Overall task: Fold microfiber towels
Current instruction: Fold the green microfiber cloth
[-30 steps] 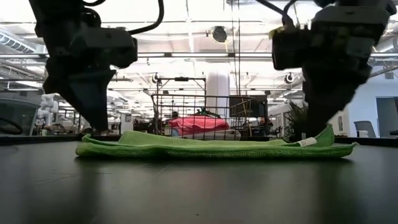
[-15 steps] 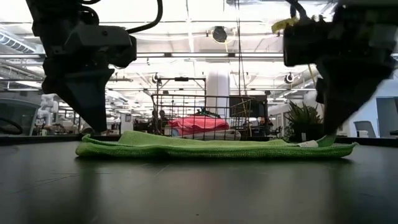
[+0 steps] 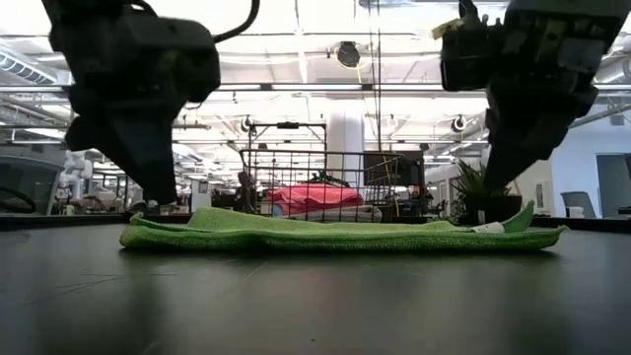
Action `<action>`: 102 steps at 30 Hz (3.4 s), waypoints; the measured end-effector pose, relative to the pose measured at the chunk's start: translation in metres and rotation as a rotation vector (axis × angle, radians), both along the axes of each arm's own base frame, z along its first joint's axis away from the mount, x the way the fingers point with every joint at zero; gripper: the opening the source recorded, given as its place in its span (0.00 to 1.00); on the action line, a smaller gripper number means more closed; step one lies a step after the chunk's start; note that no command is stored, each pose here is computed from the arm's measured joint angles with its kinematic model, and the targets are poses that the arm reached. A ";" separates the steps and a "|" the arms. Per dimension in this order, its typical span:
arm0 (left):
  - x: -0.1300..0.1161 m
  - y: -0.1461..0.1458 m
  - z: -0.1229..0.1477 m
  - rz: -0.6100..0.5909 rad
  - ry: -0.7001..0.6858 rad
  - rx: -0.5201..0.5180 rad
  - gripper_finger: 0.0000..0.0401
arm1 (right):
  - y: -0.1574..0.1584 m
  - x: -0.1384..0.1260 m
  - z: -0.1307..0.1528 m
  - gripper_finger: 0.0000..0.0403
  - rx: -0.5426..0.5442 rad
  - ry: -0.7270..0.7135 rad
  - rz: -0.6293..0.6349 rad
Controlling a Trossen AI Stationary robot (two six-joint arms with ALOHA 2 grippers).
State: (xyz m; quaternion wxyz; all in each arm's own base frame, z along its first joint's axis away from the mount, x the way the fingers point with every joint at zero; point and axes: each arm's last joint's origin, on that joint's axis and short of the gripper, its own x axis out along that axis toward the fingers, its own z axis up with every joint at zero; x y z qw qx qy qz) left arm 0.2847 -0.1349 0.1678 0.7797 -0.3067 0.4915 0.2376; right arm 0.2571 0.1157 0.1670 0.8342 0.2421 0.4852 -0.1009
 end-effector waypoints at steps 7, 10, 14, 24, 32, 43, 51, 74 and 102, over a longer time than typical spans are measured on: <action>-0.006 -0.015 0.000 -0.039 -0.009 -0.019 0.00 | -0.002 -0.003 -0.003 0.00 -0.012 0.036 -0.015; -0.007 -0.016 0.000 -0.029 -0.008 -0.014 0.00 | -0.002 -0.007 -0.008 0.00 0.000 0.049 -0.039; -0.008 -0.015 0.000 -0.016 -0.006 0.004 0.00 | 0.000 -0.014 -0.019 0.00 0.041 0.036 -0.072; -0.008 -0.014 0.000 -0.010 -0.018 0.027 0.00 | 0.007 -0.029 -0.034 0.00 0.086 0.047 -0.105; -0.003 -0.016 -0.020 -0.017 0.042 0.034 0.00 | 0.007 -0.030 -0.035 0.00 0.076 0.051 -0.106; -0.003 -0.015 -0.024 -0.069 0.073 0.047 0.00 | 0.008 -0.028 -0.029 0.00 0.068 0.026 -0.078; -0.009 -0.018 -0.007 -0.124 0.022 0.065 0.00 | 0.020 -0.011 0.000 0.00 0.032 -0.081 0.096; -0.017 -0.017 0.006 -0.443 0.052 0.193 0.04 | 0.013 -0.004 0.008 0.00 0.047 -0.035 0.266; -0.016 -0.021 0.006 -0.868 0.052 0.353 0.31 | 0.002 -0.007 0.002 0.26 -0.031 0.040 0.481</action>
